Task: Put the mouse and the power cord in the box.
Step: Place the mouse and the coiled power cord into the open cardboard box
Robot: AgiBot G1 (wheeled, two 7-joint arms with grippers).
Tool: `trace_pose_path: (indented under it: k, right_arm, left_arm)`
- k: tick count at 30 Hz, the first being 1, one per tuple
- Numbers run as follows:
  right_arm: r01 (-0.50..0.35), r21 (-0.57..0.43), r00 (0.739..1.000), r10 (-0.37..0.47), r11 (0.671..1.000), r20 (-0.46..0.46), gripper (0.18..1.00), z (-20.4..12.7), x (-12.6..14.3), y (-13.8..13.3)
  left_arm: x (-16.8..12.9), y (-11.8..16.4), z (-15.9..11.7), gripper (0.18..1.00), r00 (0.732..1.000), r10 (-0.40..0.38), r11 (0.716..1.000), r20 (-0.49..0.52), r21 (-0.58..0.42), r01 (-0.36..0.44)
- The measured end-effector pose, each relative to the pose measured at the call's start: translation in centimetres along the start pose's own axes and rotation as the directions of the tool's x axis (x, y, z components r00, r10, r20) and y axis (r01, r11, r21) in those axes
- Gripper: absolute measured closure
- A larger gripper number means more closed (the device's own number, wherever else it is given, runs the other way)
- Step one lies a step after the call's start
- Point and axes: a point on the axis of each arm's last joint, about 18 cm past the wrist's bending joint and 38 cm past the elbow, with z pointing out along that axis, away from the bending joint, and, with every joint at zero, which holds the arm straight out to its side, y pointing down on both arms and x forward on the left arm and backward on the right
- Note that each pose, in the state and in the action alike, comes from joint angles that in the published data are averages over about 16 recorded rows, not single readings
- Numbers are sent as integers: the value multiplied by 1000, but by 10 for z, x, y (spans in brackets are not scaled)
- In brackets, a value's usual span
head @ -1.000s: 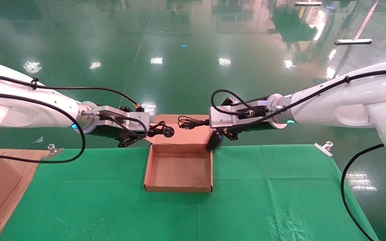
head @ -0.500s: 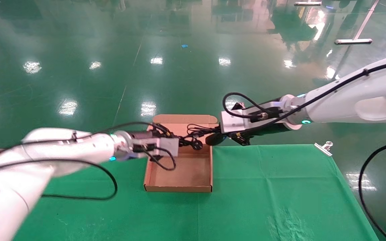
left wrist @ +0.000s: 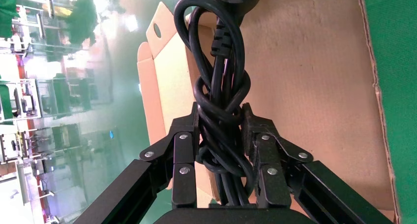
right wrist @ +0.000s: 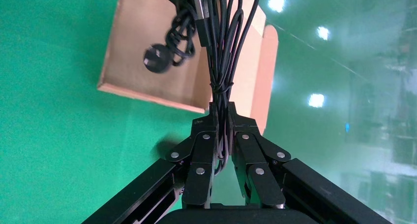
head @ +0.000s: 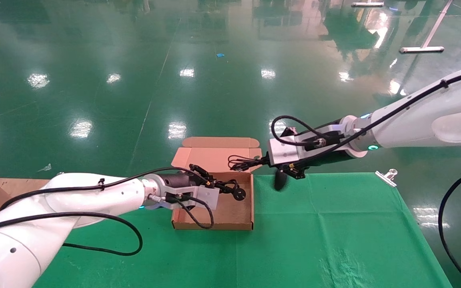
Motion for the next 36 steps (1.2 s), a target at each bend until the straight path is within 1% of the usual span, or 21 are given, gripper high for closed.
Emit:
trace_pose_path:
  k: [7,12,17,19,22,27,29,32,36]
  right_arm:
    - [12,24,1000,-12,1000,8,970,5,-2,-8]
    - [27,41,1000,-28,999,0,970,11,1,-17]
    - [48,55,999,-47,997,-19,970,20,4,-29]
    - [58,59,998,-56,997,-30,970,25,6,-34]
    - [78,61,996,-75,995,-45,970,33,7,-43]
    - [128,48,990,-125,991,-67,971,49,6,-59]
    - [149,40,987,-146,988,-74,971,56,5,-66]
    - [179,29,981,-176,983,-80,971,66,1,-75]
    - [210,13,975,-209,978,-78,971,78,-7,-84]
  left_arm:
    - [0,-1,1,780,1000,1,1000,0,-1,-1]
    - [-1,3,-2,707,1000,-14,1000,0,1,14]
    - [0,17,-13,612,998,-59,998,-5,14,59]
    - [2,26,-20,579,997,-83,996,-8,24,83]
    - [4,44,-37,507,992,-124,991,-7,42,125]
    - [9,80,-73,407,983,-182,981,5,72,181]
    - [12,93,-88,363,980,-198,977,13,82,196]
    - [17,111,-109,321,977,-213,974,24,87,210]
    - [25,132,-129,263,972,-231,971,40,73,227]
